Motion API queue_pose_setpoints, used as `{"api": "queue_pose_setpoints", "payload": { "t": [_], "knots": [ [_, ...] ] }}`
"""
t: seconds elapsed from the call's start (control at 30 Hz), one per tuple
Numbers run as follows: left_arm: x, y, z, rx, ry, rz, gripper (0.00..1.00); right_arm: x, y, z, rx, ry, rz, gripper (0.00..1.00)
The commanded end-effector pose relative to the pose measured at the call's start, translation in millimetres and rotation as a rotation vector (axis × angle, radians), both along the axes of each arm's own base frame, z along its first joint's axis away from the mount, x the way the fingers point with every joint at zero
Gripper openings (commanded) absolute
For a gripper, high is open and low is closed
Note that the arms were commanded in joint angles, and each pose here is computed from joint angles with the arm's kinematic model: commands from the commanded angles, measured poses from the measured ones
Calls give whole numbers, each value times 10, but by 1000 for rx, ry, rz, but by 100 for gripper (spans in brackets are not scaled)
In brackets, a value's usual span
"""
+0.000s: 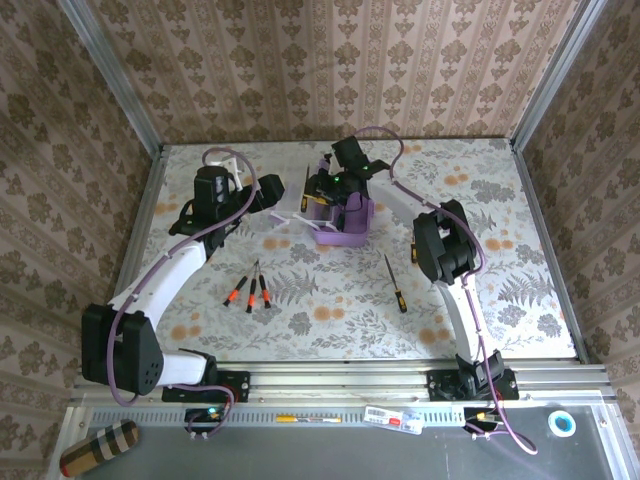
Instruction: Pack the tool kit
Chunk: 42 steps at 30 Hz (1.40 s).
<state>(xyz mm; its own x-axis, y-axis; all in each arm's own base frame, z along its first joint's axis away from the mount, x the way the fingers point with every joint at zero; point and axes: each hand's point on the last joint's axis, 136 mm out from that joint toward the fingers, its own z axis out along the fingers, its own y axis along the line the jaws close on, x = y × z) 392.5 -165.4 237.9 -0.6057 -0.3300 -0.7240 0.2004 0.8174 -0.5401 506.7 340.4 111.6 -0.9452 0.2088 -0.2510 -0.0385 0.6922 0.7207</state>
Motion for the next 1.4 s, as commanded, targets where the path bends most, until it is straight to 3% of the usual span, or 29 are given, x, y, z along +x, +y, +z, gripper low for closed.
{"api": "queue_pose_setpoints", "payload": {
  "t": [0.0, 0.33, 0.5, 0.6, 0.73, 0.93, 1.13, 1.37],
  "knots": [
    [28, -25, 75, -31, -17, -7, 100, 0, 29, 312, 63, -49, 16, 34],
    [20, -63, 62, -54, -6, -18, 100, -143, -450, 878, -35, -172, -80, 33],
    [-35, -225, 22, -80, 14, -58, 100, -480, -939, 917, -212, -214, -133, 34],
    [-128, -459, -29, -94, 37, -122, 100, -801, -1304, 749, -363, -204, -152, 37],
    [-389, -916, -29, -123, 61, -257, 100, -1386, -1652, 412, -459, -161, -133, 45],
    [-737, -1361, -44, -110, 65, -403, 100, -2211, -2210, 8, -644, -8, -124, 45],
    [-849, -1551, -176, -97, 105, -469, 100, -2576, -2279, -395, -658, 109, -68, 45],
    [-816, -1476, -154, -49, 73, -445, 100, -2702, -2134, -749, -718, 188, 47, 45]
  ]
}}
